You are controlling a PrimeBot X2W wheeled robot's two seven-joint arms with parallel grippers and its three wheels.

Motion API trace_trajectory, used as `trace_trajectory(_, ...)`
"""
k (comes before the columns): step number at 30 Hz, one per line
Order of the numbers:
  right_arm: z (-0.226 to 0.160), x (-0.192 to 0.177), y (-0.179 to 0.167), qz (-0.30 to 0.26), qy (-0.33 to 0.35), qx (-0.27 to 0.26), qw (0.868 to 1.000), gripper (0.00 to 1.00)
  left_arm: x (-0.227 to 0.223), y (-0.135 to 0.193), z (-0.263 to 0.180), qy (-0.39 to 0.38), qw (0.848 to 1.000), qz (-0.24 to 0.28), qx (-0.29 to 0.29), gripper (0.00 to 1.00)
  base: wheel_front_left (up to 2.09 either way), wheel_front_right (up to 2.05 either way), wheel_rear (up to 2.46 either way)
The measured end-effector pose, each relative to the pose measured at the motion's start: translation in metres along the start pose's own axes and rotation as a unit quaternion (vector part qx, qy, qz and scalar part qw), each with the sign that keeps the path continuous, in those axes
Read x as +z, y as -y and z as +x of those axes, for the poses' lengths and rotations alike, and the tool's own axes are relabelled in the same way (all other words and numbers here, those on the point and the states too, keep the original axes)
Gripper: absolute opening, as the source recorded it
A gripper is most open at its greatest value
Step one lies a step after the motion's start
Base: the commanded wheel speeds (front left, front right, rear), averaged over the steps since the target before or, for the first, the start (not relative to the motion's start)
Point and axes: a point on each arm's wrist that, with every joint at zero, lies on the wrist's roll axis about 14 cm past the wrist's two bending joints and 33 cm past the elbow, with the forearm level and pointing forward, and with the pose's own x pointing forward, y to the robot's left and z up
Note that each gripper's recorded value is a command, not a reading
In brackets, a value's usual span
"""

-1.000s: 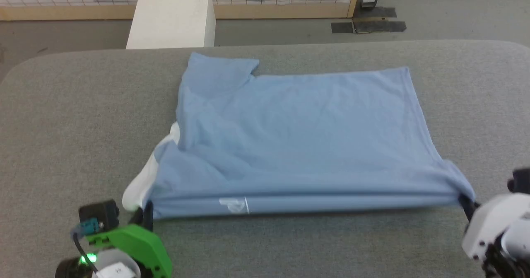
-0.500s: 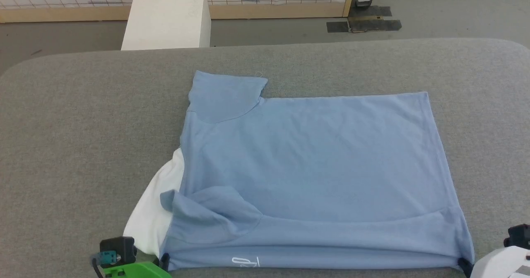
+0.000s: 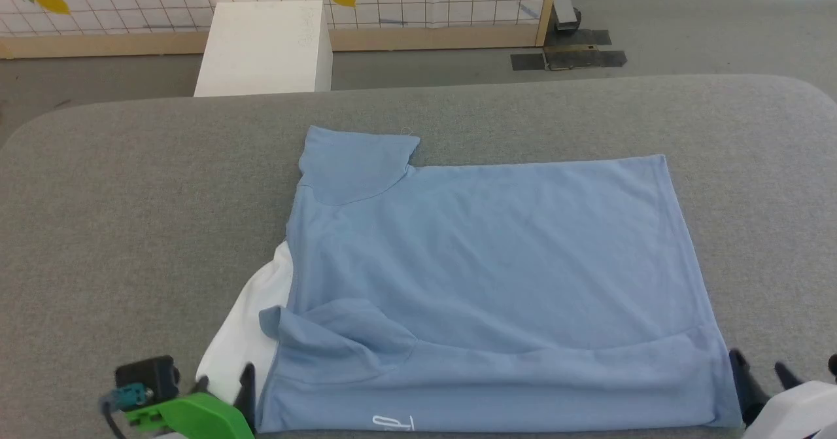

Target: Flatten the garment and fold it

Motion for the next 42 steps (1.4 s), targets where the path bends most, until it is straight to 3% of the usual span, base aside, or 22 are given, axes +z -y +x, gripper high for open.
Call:
trace_trajectory(6,-0.009,0.050,-0.028,-0.037,0.139,0.034,0.989,1.00,0.062,0.011,0.003,0.121,0.991,0.056,-0.025,1.00,0.00,0.00,0.00)
trace_trajectory(11,-0.009,0.076,-0.057,-0.067,0.219,0.066,0.971,1.00,0.123,0.045,0.023,0.219,0.964,0.122,-0.086,1.00,0.00,0.00,0.00)
trace_trajectory(18,0.008,0.098,-0.097,-0.098,0.263,0.115,0.953,1.00,0.179,0.081,0.077,0.232,0.944,0.186,-0.146,1.00,0.00,0.00,0.00)
trace_trajectory(22,0.025,0.104,-0.111,-0.104,0.267,0.129,0.949,1.00,0.200,0.089,0.119,0.196,0.943,0.216,-0.157,1.00,0.00,0.00,0.00)
trace_trajectory(27,0.046,0.101,-0.119,-0.107,0.258,0.134,0.951,1.00,0.206,0.087,0.174,0.120,0.956,0.226,-0.146,1.00,0.00,0.00,0.00)
trace_trajectory(32,0.068,0.089,-0.114,-0.105,0.238,0.123,0.958,1.00,0.169,0.072,0.232,-0.023,0.971,0.209,-0.111,1.00,0.00,0.00,0.00)
trace_trajectory(42,0.078,0.073,-0.090,-0.103,0.213,0.088,0.968,1.00,0.111,0.062,0.277,-0.172,0.961,0.207,-0.065,1.00,0.00,0.00,0.00)
